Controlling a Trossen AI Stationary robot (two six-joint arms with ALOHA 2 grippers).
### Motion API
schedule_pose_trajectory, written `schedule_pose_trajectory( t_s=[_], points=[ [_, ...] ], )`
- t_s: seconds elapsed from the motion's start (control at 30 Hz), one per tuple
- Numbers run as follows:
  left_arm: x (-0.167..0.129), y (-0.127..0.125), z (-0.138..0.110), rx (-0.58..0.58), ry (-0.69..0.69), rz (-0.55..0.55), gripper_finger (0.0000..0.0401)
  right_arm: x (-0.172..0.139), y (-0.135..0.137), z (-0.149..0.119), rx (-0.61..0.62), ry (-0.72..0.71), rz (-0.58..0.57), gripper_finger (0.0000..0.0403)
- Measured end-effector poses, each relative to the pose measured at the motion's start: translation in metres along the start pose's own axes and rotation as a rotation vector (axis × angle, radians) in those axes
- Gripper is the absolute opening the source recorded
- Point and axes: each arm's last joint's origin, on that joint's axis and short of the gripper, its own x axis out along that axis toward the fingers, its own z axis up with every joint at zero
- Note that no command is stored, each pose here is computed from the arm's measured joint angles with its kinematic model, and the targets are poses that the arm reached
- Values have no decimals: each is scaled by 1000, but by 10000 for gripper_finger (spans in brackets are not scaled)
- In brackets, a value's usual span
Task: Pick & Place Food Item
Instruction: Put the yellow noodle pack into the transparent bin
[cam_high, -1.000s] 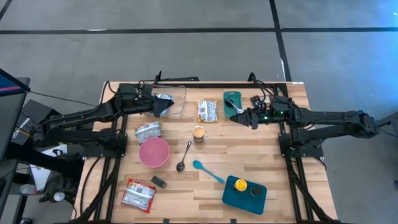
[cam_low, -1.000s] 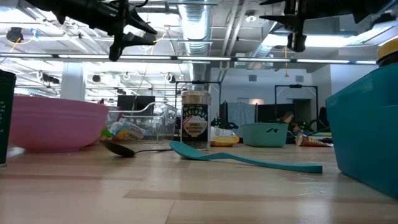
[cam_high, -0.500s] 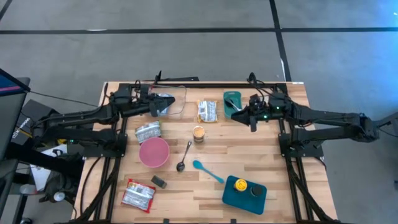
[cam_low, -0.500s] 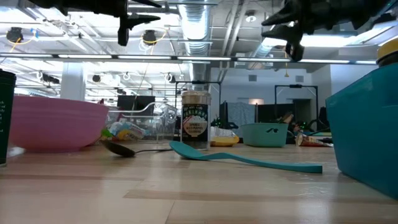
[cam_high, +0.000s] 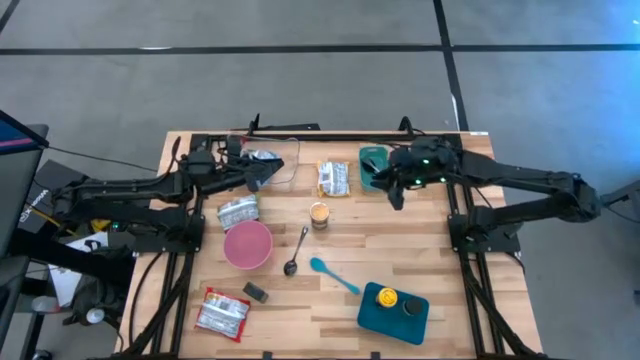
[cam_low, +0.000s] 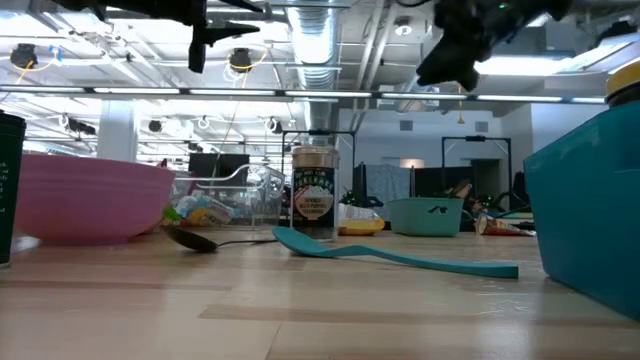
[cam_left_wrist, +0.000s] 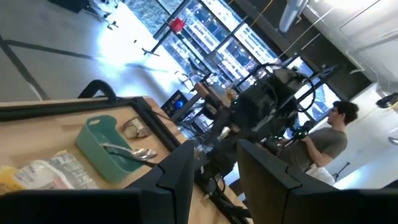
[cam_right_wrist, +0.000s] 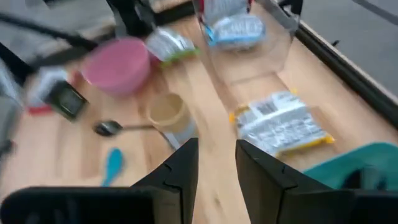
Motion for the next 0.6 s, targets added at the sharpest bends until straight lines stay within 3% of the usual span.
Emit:
schedule_pose_trajectory(
  t_s=[0.3, 0.6],
  points=[
    [2, 0, -4, 3, 20, 6, 116, 42, 5, 12, -197, 220, -77, 102],
    [2, 0, -4, 3, 20, 6, 116, 85, 10, -5, -336, 361, -154, 102]
  ],
)
